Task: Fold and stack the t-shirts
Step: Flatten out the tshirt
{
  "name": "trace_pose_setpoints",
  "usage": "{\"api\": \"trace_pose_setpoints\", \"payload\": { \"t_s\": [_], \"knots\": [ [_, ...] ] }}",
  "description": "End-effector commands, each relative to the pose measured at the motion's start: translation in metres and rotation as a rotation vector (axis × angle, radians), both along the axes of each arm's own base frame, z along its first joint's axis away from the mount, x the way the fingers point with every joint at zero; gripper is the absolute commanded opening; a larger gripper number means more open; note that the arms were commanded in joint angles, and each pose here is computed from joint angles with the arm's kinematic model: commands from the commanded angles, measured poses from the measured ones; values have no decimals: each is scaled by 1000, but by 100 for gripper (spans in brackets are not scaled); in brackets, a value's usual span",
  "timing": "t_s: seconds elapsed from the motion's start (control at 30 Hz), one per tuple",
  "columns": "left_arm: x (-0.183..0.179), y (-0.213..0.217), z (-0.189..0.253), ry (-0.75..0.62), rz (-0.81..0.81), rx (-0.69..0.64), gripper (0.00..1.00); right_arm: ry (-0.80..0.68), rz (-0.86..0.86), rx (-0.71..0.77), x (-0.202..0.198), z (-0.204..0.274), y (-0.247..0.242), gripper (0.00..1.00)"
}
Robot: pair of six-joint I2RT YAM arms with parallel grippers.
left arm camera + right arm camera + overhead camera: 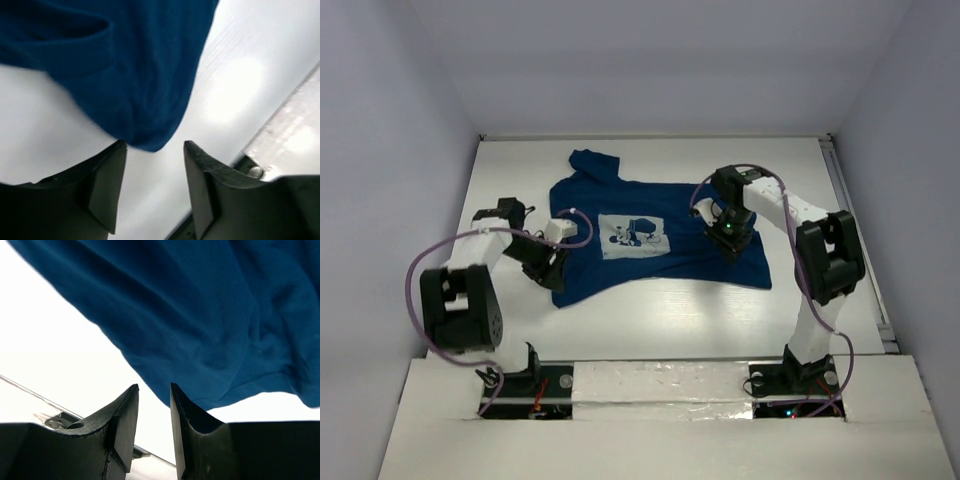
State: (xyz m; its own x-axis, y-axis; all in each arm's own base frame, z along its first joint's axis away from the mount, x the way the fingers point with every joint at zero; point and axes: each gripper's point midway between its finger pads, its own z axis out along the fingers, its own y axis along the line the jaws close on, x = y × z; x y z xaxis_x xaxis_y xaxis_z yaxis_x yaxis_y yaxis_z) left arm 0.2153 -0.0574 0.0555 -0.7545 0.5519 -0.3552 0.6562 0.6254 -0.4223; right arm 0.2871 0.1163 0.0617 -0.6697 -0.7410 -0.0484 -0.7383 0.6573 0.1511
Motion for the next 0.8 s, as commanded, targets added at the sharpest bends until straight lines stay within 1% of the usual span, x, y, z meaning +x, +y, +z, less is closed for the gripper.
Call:
{"api": "trace_pose_setpoints", "payload": {
  "t_s": [0.0, 0.03, 0.07, 0.17, 0.33, 0.4, 0.47, 0.6, 0.63, 0.67, 0.73, 0.77],
  "knots": [
    [23, 13, 26, -210, 77, 95, 51, -70, 46, 42, 3, 18, 7, 37],
    [22, 15, 33, -252, 90, 107, 55, -71, 47, 45, 2, 17, 10, 37],
    [22, 16, 34, -264, 101, 113, 65, -72, 44, 45, 2, 15, 10, 37],
    [15, 17, 26, -234, 125, 127, 72, -73, 58, 55, 1, 13, 19, 38],
    [14, 19, 21, -192, 140, 137, 72, -83, 70, 71, 0, 20, 28, 37],
    [2, 16, 14, -101, 110, 122, 70, -89, 68, 79, 0, 23, 29, 37],
    [-2, 13, 7, -44, 99, 107, 69, -88, 67, 85, 0, 25, 30, 37],
    [0, 14, -6, -18, 98, 109, 68, -86, 77, 93, -3, 25, 33, 37],
    [-2, 11, -10, 12, 91, 94, 66, -83, 77, 92, -4, 24, 33, 37],
    [-3, 10, -10, 22, 86, 83, 61, -80, 75, 89, -5, 23, 32, 37],
    [-3, 5, -12, 32, 72, 70, 55, -76, 75, 86, -4, 21, 32, 37],
    [-4, 3, -14, 42, 60, 67, 42, -75, 76, 84, -4, 21, 32, 37]
  ]
}}
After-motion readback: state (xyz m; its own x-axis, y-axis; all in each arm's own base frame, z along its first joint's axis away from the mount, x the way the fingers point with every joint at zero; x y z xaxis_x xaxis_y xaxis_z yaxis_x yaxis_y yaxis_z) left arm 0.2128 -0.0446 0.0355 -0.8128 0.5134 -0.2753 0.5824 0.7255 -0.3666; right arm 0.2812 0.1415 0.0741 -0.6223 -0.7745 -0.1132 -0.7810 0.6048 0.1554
